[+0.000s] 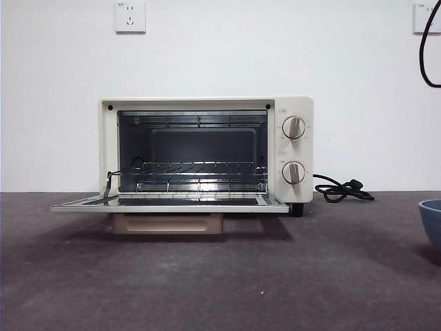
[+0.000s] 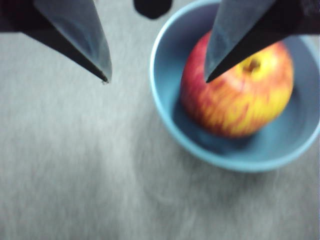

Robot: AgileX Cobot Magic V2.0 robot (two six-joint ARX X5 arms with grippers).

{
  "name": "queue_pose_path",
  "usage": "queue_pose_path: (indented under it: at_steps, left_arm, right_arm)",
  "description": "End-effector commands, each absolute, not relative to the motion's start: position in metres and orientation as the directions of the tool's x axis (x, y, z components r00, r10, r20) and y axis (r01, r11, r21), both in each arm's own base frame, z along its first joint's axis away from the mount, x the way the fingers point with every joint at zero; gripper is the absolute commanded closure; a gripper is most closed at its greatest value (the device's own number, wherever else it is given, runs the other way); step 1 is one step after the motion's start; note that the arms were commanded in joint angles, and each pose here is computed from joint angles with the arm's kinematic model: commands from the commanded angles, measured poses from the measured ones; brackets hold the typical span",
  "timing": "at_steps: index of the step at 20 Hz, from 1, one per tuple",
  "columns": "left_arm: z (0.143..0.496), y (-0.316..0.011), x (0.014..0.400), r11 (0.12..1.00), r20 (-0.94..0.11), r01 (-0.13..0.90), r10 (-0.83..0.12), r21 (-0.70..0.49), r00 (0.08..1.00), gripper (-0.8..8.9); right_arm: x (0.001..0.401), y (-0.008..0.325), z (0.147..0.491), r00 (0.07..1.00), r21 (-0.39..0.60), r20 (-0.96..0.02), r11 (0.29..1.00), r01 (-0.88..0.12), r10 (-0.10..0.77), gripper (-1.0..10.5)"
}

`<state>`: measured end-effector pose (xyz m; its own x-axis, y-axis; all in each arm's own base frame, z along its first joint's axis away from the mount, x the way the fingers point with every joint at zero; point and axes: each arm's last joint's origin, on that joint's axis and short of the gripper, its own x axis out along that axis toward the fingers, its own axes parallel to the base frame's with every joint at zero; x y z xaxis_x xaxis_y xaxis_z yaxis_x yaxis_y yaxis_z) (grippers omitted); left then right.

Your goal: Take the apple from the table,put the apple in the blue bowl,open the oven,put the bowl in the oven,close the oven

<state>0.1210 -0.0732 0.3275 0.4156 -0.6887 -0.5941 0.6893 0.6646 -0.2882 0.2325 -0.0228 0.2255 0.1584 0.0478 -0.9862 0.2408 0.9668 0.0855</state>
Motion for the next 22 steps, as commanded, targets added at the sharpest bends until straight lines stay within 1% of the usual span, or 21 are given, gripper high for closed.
queue_pose_path:
  at_steps: [1,2,5,7,8,9,11,14,16,17,20,22]
  left_arm:
    - [0.327,-0.073,0.120,0.662,-0.599,0.692,-0.688,-0.288,0.410,8.19]
    - [0.327,-0.073,0.120,0.662,-0.599,0.692,-0.689,-0.289,0.409,8.19]
    - [0.327,-0.073,0.120,0.662,-0.598,0.692,-0.689,-0.288,0.410,8.19]
    - [0.327,-0.073,0.120,0.662,-0.598,0.692,-0.689,-0.288,0.410,8.19]
    - [0.327,-0.073,0.120,0.662,-0.598,0.692,-0.689,-0.288,0.410,8.19]
    - [0.327,-0.073,0.120,0.662,-0.598,0.692,-0.689,-0.288,0.410,8.19]
    - [0.326,-0.073,0.119,0.662,-0.602,0.691,-0.687,-0.290,0.406,8.19]
    - [0.325,-0.072,0.118,0.665,-0.616,0.685,-0.682,-0.297,0.395,8.19]
    - [0.325,-0.072,0.118,0.665,-0.614,0.686,-0.682,-0.296,0.396,8.19]
    - [0.325,-0.072,0.117,0.665,-0.615,0.685,-0.682,-0.296,0.396,8.19]
    - [0.324,-0.072,0.117,0.667,-0.623,0.682,-0.678,-0.300,0.389,8.19]
    - [0.324,-0.071,0.115,0.668,-0.629,0.680,-0.676,-0.303,0.384,8.19]
  right_arm:
    - [0.234,-0.025,0.217,0.119,0.037,-0.993,0.966,0.255,0.007,6.4]
    - [0.235,-0.027,0.215,0.107,0.022,-0.994,0.967,0.255,-0.005,6.4]
    - [0.239,-0.029,0.207,0.073,0.009,-0.997,0.969,0.248,-0.009,7.4]
    - [0.244,-0.029,0.200,0.062,0.021,-0.998,0.969,0.248,0.005,7.4]
    - [0.245,-0.029,0.196,0.052,0.029,-0.998,0.969,0.247,0.017,7.7]
    - [0.247,-0.029,0.192,0.037,0.043,-0.999,0.968,0.247,0.035,8.5]
    - [0.249,-0.029,0.189,0.023,0.044,-0.999,0.969,0.243,0.040,9.7]
    - [0.247,-0.027,0.192,0.027,0.074,-0.997,0.967,0.242,0.069,9.6]
    - [0.244,-0.020,0.198,0.049,0.121,-0.993,0.961,0.247,0.112,9.6]
    - [0.243,-0.015,0.202,0.057,0.125,-0.992,0.959,0.254,0.114,9.6]
    - [0.246,0.007,0.212,0.060,0.128,-0.991,0.970,0.206,0.118,9.6]
    - [0.252,0.027,0.224,0.102,0.144,-0.987,0.974,0.174,0.127,9.6]
